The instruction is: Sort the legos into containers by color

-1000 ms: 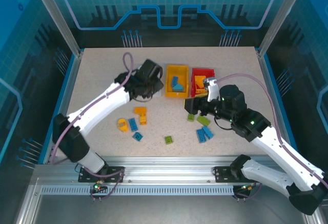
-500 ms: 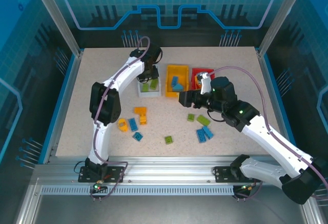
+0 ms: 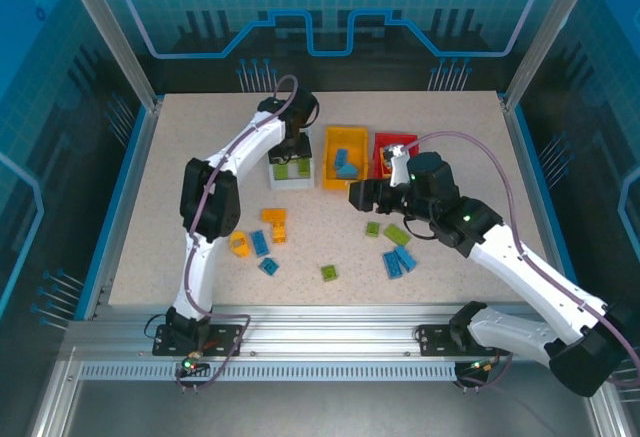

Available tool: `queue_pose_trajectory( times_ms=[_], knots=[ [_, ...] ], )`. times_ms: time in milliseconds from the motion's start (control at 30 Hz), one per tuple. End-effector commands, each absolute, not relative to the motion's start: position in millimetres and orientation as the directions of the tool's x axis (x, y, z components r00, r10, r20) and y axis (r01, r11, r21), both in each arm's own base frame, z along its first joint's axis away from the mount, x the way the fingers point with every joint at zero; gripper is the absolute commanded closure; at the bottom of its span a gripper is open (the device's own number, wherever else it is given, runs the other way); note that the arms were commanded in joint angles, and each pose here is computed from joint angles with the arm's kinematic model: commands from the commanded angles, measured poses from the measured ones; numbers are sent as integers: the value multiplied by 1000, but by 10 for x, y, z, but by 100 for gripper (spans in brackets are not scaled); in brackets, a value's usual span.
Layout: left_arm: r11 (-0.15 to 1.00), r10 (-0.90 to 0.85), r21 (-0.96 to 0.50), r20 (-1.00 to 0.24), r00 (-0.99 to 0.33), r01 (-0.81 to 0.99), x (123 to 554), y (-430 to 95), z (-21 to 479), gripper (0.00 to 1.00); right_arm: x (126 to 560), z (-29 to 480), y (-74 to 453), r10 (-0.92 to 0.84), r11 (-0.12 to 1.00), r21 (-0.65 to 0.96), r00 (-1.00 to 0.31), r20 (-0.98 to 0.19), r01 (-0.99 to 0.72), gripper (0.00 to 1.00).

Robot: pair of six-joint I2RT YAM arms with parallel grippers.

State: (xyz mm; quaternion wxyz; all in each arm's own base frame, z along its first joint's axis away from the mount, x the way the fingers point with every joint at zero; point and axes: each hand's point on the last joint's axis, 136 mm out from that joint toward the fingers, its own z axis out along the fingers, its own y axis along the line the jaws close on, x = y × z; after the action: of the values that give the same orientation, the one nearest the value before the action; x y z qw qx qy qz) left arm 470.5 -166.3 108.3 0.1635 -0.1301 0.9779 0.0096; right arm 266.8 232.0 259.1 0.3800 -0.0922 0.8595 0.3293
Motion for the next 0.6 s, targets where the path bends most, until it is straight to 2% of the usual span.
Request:
queue_pose_trajectory(
  times_ms=[0, 200, 333, 433, 567],
  knots=[
    [957, -288, -109, -413, -864, -267, 4467, -1634, 1860, 37, 2624, 2323, 2517, -43, 801, 391, -696, -717, -453, 27],
    [909, -417, -247, -517, -748, -336, 3761, -1247, 2429, 34, 2577, 1653, 3325, -398, 724, 241, -676, -620, -647, 23],
    [860, -507, -367, -538, -674, -354, 3176, -993, 2521, 31, 2638, 1202, 3755, -596, 661, 127, -621, -509, -739, 21],
    [821, -557, -466, -528, -641, -330, 2790, -908, 2540, 29, 2762, 926, 3959, -671, 634, 79, -598, -438, -770, 20],
    [803, -580, -489, -511, -634, -340, 2386, -748, 2474, 27, 2957, 665, 4097, -721, 624, 14, -582, -375, -782, 19]
  ],
)
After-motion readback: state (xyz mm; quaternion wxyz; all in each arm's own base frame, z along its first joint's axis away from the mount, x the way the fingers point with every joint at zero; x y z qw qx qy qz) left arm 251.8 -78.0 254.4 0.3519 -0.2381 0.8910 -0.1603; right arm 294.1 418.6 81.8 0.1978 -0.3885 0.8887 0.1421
